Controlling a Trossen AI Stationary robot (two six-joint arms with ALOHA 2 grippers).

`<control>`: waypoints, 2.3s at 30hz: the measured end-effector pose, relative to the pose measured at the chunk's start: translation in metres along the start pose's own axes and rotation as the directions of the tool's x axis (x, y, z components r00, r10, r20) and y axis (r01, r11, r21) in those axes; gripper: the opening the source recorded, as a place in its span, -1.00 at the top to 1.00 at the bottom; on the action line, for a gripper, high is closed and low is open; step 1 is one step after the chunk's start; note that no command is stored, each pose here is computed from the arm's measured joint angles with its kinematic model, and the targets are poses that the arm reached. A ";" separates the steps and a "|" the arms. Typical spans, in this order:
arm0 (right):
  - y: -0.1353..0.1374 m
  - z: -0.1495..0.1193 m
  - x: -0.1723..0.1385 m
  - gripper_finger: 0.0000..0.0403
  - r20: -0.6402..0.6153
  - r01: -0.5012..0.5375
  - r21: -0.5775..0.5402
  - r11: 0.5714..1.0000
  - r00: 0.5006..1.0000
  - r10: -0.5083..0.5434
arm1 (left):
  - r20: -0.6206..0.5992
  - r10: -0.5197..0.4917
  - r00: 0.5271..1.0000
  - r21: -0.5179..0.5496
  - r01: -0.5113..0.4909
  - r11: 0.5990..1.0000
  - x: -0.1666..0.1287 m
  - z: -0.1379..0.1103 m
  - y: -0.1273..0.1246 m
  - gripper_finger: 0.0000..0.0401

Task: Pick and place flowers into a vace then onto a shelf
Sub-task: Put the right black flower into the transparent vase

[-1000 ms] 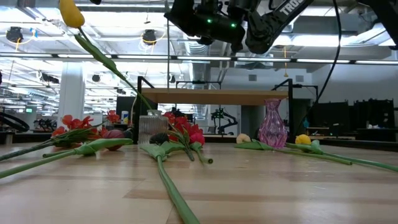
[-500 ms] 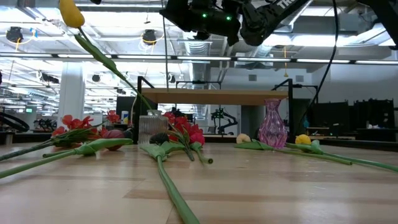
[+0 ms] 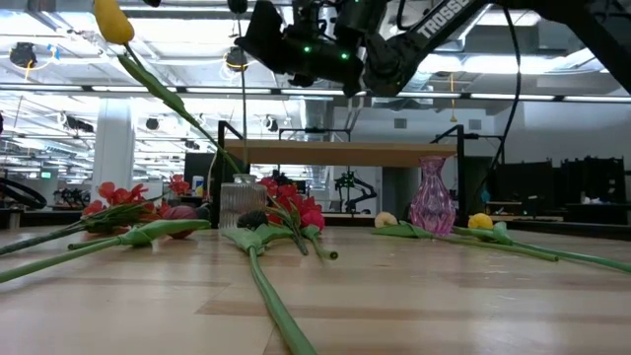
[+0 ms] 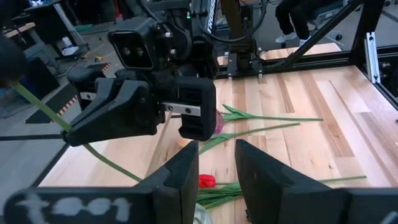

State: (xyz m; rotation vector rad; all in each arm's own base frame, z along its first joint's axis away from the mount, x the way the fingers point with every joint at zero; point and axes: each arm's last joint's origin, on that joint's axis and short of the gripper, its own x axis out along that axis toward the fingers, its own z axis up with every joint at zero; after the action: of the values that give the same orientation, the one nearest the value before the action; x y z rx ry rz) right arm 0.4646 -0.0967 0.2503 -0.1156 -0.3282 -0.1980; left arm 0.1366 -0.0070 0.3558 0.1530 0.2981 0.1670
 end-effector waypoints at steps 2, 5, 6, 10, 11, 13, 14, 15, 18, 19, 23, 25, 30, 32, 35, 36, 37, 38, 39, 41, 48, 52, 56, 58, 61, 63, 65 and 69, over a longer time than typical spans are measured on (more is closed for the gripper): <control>-0.002 0.000 0.000 1.00 0.001 0.002 -0.001 1.000 1.000 -0.002 | 0.000 0.000 1.000 0.000 0.000 1.000 0.000 0.000 0.000 0.52; -0.002 0.000 0.000 1.00 0.001 0.003 -0.001 1.000 1.000 -0.003 | 0.000 0.000 1.000 0.000 0.000 1.000 0.000 0.000 0.000 0.52; -0.002 0.000 0.000 1.00 0.001 0.003 -0.001 1.000 1.000 -0.003 | 0.000 0.000 1.000 0.000 0.000 1.000 0.000 0.000 0.000 0.52; -0.001 -0.001 0.000 1.00 -0.008 -0.002 -0.001 1.000 1.000 0.002 | 0.000 0.000 1.000 0.000 0.000 1.000 0.000 0.000 0.000 0.52; -0.001 -0.001 0.000 1.00 -0.008 -0.003 -0.001 1.000 1.000 0.003 | 0.000 0.000 1.000 0.000 0.000 1.000 0.000 0.000 0.000 0.52; -0.001 0.000 0.000 1.00 -0.007 -0.003 -0.001 1.000 1.000 0.003 | 0.000 0.000 1.000 0.000 0.000 1.000 0.000 0.000 0.000 0.52; -0.001 0.000 0.000 1.00 -0.007 -0.003 -0.001 1.000 1.000 0.003 | 0.000 0.000 1.000 -0.001 0.000 1.000 0.000 0.000 0.000 0.52; -0.001 0.000 0.000 1.00 -0.007 -0.003 -0.001 1.000 1.000 0.003 | 0.000 0.000 1.000 0.000 0.000 1.000 0.000 0.000 0.000 0.52; -0.002 0.000 0.000 1.00 -0.007 -0.002 -0.002 1.000 1.000 0.002 | 0.000 0.000 1.000 -0.001 0.000 1.000 0.000 0.000 0.000 0.52; -0.002 0.000 0.000 1.00 -0.007 -0.002 -0.002 1.000 1.000 0.002 | 0.000 0.000 1.000 -0.001 0.000 1.000 0.000 0.000 0.000 0.52; -0.001 0.000 0.000 1.00 -0.007 -0.003 -0.002 1.000 1.000 0.003 | 0.000 0.000 1.000 0.000 0.000 1.000 0.000 0.000 0.000 0.52; -0.001 0.000 0.000 1.00 -0.007 -0.003 -0.002 1.000 1.000 0.003 | 0.000 0.000 1.000 0.000 0.000 1.000 0.000 0.000 0.000 0.52; 0.001 0.000 0.000 1.00 -0.011 -0.008 -0.008 1.000 1.000 0.007 | 0.000 0.000 1.000 0.000 0.000 1.000 0.000 0.000 0.000 0.52; 0.002 -0.001 0.000 1.00 -0.013 -0.010 -0.008 1.000 1.000 0.010 | 0.000 0.000 1.000 0.000 0.000 1.000 0.000 0.000 0.000 0.52; 0.002 -0.001 0.000 1.00 -0.013 -0.013 -0.008 1.000 1.000 0.013 | 0.000 0.000 1.000 -0.001 0.000 1.000 0.000 0.000 0.000 0.52; 0.002 -0.001 0.000 0.99 -0.014 -0.013 -0.008 1.000 1.000 0.012 | 0.000 0.000 1.000 0.000 0.000 1.000 0.000 0.000 0.000 0.52; 0.002 -0.001 0.000 0.99 -0.014 -0.012 -0.008 1.000 1.000 0.012 | 0.000 0.000 1.000 -0.001 0.000 1.000 0.000 0.000 0.000 0.52; 0.002 -0.001 0.000 0.99 -0.016 -0.012 -0.008 1.000 1.000 0.012 | 0.000 0.000 1.000 0.000 0.000 1.000 0.000 0.000 0.000 0.52; 0.002 -0.002 0.000 0.99 -0.020 -0.012 -0.008 1.000 1.000 0.012 | 0.000 0.000 1.000 0.000 0.000 1.000 0.000 0.000 0.000 0.52; 0.002 -0.003 0.000 0.99 -0.031 -0.013 -0.007 1.000 0.999 0.012 | 0.000 0.000 1.000 0.000 0.000 1.000 0.000 0.000 0.000 0.52; 0.002 -0.004 0.000 0.99 -0.038 -0.014 -0.007 1.000 0.999 0.014 | 0.000 0.000 1.000 0.000 0.000 1.000 0.000 0.000 0.000 0.52; 0.002 -0.003 0.000 0.99 -0.025 -0.012 -0.008 1.000 1.000 0.012 | 0.000 0.000 1.000 0.000 0.000 1.000 0.000 0.000 0.000 0.52; 0.002 0.000 0.000 0.99 0.001 -0.008 -0.009 1.000 1.000 0.008 | -0.001 0.000 1.000 0.000 0.000 1.000 0.000 0.000 0.000 0.52; 0.002 0.000 0.000 0.99 0.000 -0.009 -0.009 1.000 1.000 0.009 | -0.001 0.000 1.000 0.000 0.000 1.000 0.000 0.000 0.000 0.52; 0.002 0.000 0.000 0.99 0.000 -0.009 -0.016 1.000 1.000 0.009 | -0.001 0.000 1.000 0.000 0.000 1.000 0.000 0.000 0.000 0.52; 0.002 0.000 0.000 0.99 0.000 -0.008 -0.031 0.999 1.000 0.008 | -0.001 0.000 1.000 0.000 0.000 1.000 0.000 0.000 0.000 0.52; 0.002 0.000 0.000 0.99 0.001 -0.008 -0.033 0.999 1.000 0.008 | -0.001 0.000 1.000 0.000 0.000 1.000 0.000 0.000 0.000 0.52; 0.002 0.000 0.000 0.99 0.003 -0.008 -0.034 0.999 1.000 0.008 | -0.001 0.000 1.000 0.000 0.000 1.000 0.000 0.000 0.000 0.52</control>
State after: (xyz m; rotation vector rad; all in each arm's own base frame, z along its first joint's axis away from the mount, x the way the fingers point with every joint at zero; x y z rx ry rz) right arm 0.4647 -0.0950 0.2502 -0.1505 -0.3278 -0.1954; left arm 0.1366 -0.0070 0.3557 0.1527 0.2989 0.1673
